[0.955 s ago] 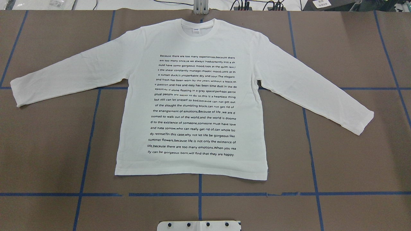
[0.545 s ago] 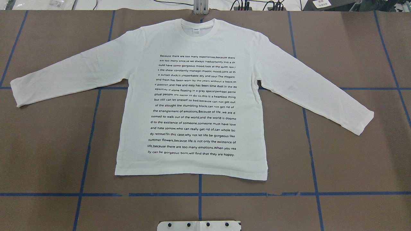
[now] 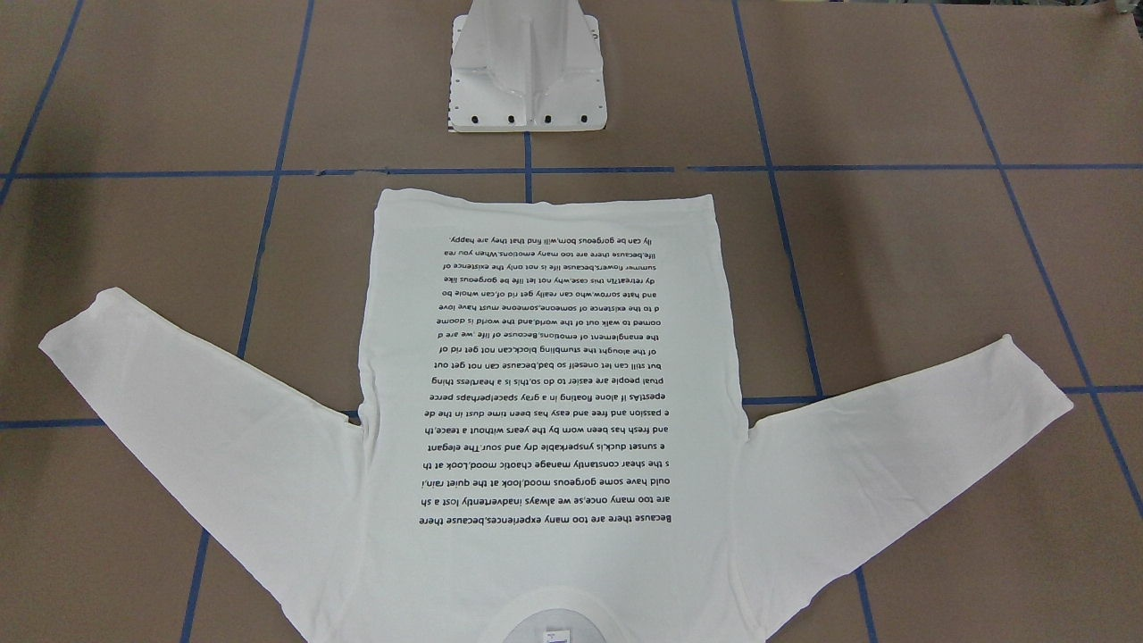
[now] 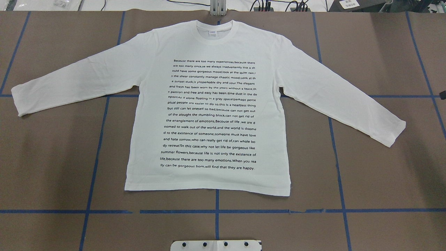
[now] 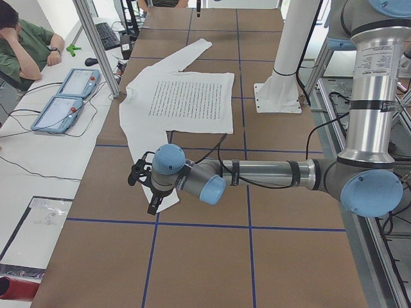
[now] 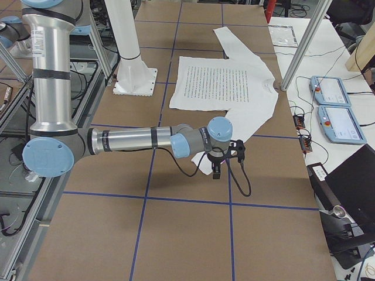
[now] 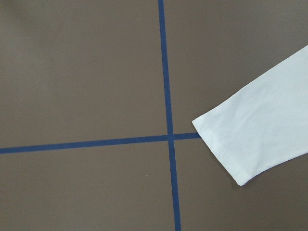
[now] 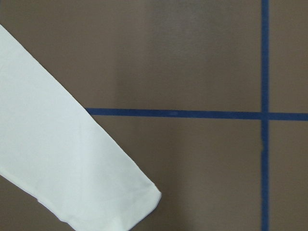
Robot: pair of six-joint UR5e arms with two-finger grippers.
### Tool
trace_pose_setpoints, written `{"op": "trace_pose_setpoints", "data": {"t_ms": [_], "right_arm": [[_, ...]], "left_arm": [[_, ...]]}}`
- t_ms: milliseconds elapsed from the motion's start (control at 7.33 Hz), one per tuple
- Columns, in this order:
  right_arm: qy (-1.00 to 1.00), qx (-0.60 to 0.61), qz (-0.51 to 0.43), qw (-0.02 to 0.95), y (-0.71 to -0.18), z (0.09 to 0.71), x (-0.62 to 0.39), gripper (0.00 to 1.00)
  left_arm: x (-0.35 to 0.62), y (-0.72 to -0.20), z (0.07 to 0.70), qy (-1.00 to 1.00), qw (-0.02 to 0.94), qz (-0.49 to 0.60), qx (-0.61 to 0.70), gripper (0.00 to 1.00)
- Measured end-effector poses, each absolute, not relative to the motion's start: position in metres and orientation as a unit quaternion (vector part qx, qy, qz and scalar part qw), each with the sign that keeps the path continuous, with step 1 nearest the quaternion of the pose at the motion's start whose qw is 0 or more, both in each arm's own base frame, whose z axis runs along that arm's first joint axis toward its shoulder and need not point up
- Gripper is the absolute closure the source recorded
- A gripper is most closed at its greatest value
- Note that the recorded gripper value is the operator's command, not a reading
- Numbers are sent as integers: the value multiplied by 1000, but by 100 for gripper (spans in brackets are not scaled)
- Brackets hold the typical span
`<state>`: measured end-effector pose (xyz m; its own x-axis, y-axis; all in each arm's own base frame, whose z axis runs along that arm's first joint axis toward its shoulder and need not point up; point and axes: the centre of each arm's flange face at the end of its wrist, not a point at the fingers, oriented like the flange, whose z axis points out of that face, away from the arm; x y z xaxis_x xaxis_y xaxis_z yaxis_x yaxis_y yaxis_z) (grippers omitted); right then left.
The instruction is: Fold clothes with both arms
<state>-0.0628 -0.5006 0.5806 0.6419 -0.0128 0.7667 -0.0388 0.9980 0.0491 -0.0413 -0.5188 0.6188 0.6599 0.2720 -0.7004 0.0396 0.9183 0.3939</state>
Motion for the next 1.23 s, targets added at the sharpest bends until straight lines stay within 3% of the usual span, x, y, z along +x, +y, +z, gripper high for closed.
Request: {"op": "trace_pose_setpoints", "data": {"t_ms": [409,955,1091,1227], "right_arm": [[-417,63,-19,907,-481,592,-144,0],[-381,64,-43,921,-478,642,-179,5],[-376,58,-43,924,-481,651,-182,15],[-374,54,-43,925,-484,656,-185,36]], "left_arm": [[-37,-532,623,413,885,70,202,1],[-36,-534,622,414,886,62,200,1],[-36,-534,622,414,886,62,200,1],[-36,-533,621,414,886,63,201,1]]}}
